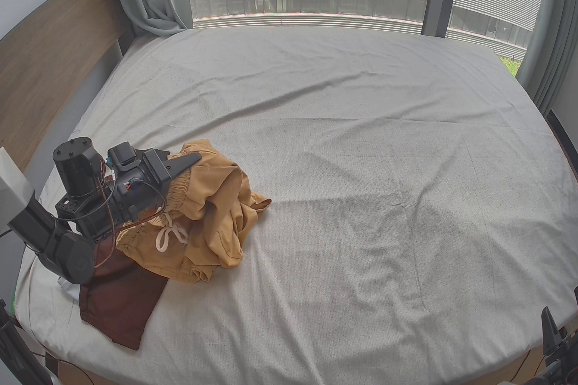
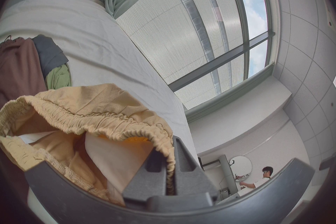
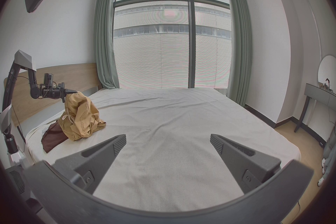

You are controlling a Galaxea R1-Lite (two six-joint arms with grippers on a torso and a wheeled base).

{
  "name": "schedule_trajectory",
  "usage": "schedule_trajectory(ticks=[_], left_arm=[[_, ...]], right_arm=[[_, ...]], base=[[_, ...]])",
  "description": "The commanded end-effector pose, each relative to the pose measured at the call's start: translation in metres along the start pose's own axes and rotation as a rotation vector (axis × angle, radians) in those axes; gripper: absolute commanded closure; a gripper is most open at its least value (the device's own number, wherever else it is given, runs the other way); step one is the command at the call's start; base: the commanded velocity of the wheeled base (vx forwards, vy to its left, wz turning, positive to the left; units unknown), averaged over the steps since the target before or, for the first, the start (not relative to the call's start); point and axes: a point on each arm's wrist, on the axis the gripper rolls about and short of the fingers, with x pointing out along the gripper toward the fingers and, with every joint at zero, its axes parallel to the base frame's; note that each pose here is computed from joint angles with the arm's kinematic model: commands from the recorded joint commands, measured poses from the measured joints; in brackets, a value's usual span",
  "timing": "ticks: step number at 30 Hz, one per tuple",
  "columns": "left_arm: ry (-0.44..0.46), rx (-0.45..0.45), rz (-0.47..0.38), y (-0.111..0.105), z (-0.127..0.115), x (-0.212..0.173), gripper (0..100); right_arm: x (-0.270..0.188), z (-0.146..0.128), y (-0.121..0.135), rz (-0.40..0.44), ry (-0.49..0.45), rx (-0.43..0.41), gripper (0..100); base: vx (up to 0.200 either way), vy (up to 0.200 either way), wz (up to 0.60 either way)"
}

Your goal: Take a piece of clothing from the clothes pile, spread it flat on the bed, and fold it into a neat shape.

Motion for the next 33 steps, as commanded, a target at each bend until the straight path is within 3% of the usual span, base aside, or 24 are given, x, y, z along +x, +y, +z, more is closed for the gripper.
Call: schedule_trajectory(ticks=[1, 7, 14, 22, 33], left_arm=[[-0.025, -0.026, -0.004, -0.009, -0.009, 0.005, 100], [0.002, -0.043, -0.024, -0.019, -0.02, 0.008, 100], [0.026, -0.124, -0.058, -0.033, -0.028, 0.011, 100], [-0.031, -0.217, -0.084, -0.053, -0.033, 0.022, 100], [0.011, -0.288, -0.226, -0.105, -0.043, 0.016, 100]], right_arm=[[0.0, -0.004, 0.0, 0.0, -0.002, 0.0, 0], [0.0, -0.004, 0.0, 0.0, -0.002, 0.0, 0], [0.0, -0.004, 0.0, 0.0, -0.002, 0.0, 0], [0.0, -0.004, 0.0, 0.0, -0.002, 0.0, 0], [0.0, -0.004, 0.0, 0.0, -0.002, 0.0, 0]], base=[[0.0, 0.0, 0.0], [0.0, 0.0, 0.0], [0.0, 0.0, 0.0], [0.0, 0.0, 0.0], [0.0, 0.0, 0.0]])
